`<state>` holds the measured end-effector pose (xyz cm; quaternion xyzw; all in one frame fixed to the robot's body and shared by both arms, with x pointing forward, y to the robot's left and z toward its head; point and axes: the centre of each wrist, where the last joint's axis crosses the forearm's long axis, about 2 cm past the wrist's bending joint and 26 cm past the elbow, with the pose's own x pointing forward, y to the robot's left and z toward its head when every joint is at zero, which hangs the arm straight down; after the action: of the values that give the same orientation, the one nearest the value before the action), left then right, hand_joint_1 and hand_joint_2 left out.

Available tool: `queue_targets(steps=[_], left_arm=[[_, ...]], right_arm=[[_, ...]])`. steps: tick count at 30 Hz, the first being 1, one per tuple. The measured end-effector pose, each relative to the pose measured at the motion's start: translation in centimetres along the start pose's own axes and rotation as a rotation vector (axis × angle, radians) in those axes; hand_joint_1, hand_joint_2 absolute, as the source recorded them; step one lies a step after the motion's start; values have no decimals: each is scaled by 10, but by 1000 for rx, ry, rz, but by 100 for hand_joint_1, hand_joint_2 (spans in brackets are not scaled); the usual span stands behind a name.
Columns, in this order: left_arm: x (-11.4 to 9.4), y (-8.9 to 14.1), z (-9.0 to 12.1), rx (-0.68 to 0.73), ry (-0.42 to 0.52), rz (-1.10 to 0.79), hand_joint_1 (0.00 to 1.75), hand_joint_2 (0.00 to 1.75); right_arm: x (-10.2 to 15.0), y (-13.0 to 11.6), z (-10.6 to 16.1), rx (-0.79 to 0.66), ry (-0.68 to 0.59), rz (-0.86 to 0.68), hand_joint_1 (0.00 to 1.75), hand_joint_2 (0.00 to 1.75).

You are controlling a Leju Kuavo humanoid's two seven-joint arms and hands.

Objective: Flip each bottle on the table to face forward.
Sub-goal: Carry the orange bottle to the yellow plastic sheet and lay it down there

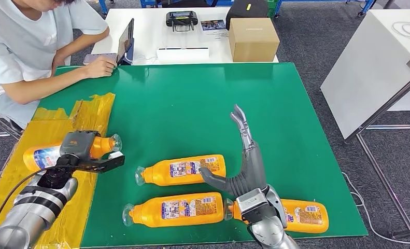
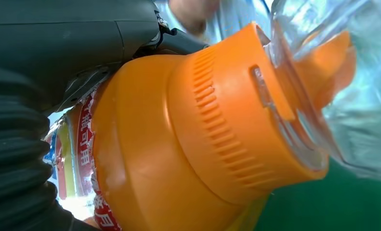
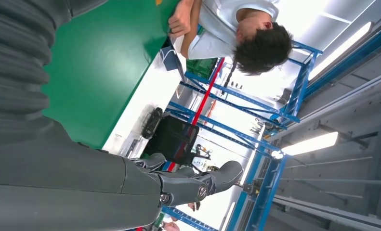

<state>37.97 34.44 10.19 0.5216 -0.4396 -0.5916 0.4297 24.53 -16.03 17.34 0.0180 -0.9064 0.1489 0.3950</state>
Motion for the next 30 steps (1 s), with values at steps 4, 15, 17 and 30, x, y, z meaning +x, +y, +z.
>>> queue_targets(steps=[4,15,17,30], left_arm=[[-5,-5,-1,-32,8,32,18,175],[-2,-13,1,-49,14,109,0,175],[-2,-13,1,-52,14,116,0,175],[2,-13,8,33,11,227,0,175]], right_arm=[[0,0,-1,0,0,0,0,175],[-1,0,-1,10,11,4,0,175],[-2,0,-1,11,13,6,0,175],[-4,-1,1,12,25,27,0,175]])
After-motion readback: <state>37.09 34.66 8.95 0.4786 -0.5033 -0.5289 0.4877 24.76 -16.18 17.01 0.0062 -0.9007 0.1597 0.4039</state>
